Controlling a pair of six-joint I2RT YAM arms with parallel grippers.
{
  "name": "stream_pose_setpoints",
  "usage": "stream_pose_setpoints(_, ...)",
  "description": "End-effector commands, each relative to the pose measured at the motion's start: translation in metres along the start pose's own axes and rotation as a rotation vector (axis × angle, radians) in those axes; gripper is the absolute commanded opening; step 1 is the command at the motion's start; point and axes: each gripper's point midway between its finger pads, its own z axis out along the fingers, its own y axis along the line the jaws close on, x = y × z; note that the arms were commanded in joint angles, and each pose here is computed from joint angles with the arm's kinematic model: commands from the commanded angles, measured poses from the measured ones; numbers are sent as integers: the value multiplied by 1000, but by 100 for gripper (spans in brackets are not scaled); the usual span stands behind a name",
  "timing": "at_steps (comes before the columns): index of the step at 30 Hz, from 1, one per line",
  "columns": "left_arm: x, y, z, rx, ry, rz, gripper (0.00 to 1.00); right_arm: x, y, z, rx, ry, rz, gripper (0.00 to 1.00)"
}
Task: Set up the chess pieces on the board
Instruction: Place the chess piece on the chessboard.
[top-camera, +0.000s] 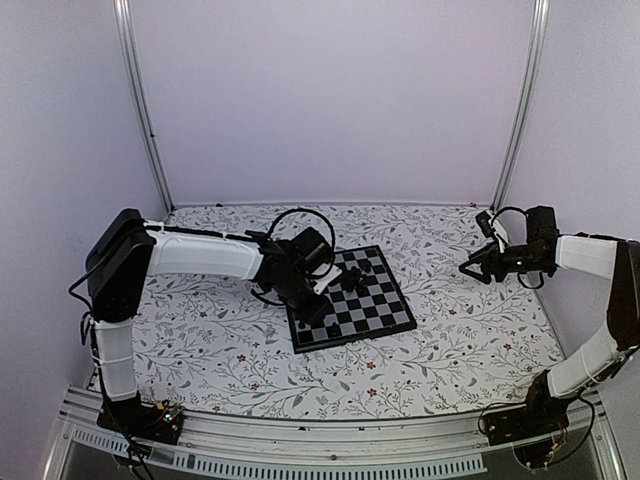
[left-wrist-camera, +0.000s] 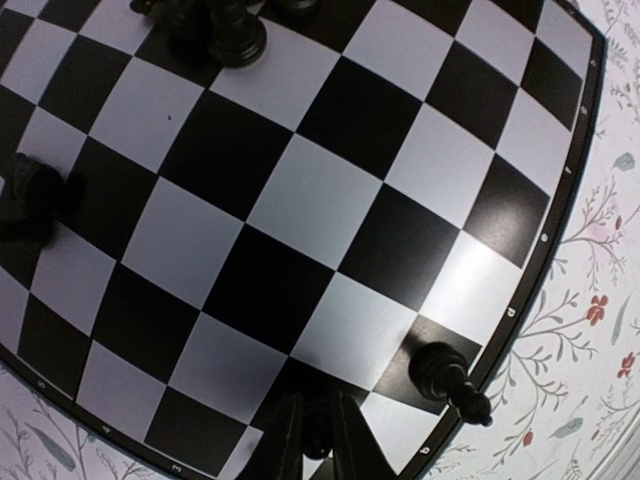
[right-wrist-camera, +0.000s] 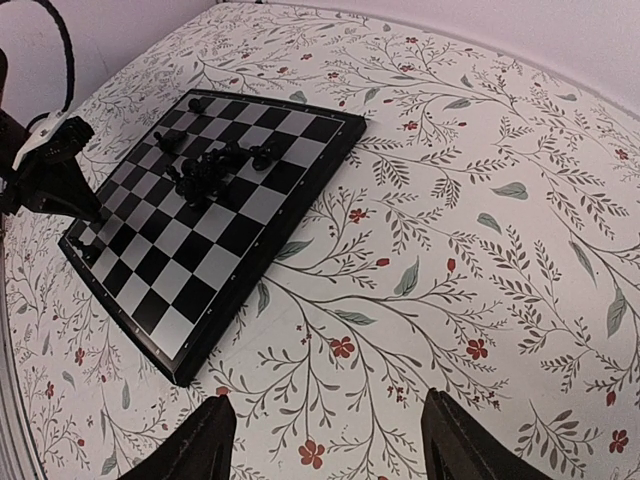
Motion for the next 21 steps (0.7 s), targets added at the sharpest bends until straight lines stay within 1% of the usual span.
stream_pose_setpoints(1, -1, -4, 3, -7, 9, 19, 17, -3, 0, 2, -5, 3, -10, 67)
stream_pose_setpoints(8, -2, -4, 0, -13, 7, 19, 20, -3, 1, 2, -7, 4, -10, 67)
stream_pose_setpoints(10, -6, -4, -5, -17, -3, 19, 23, -4, 1, 1, -8, 2, -9, 67)
stream_pose_setpoints(14, -32, -8, -32, -17, -86, 25, 33, -4, 2, 1, -9, 1, -12, 67)
stream_pose_setpoints(17, -53, -4, -58, -46, -163, 29, 38, -4, 2, 1, -10, 1, -12, 67)
stream_pose_setpoints(20, -67, 16, -77, -108, -207, -14, 40, -5, 2, 1, -10, -1, -13, 67)
stream_pose_setpoints(21, -72, 28, -80, -129, -218, -42, 40, -5, 2, 0, -9, -2, -16, 67)
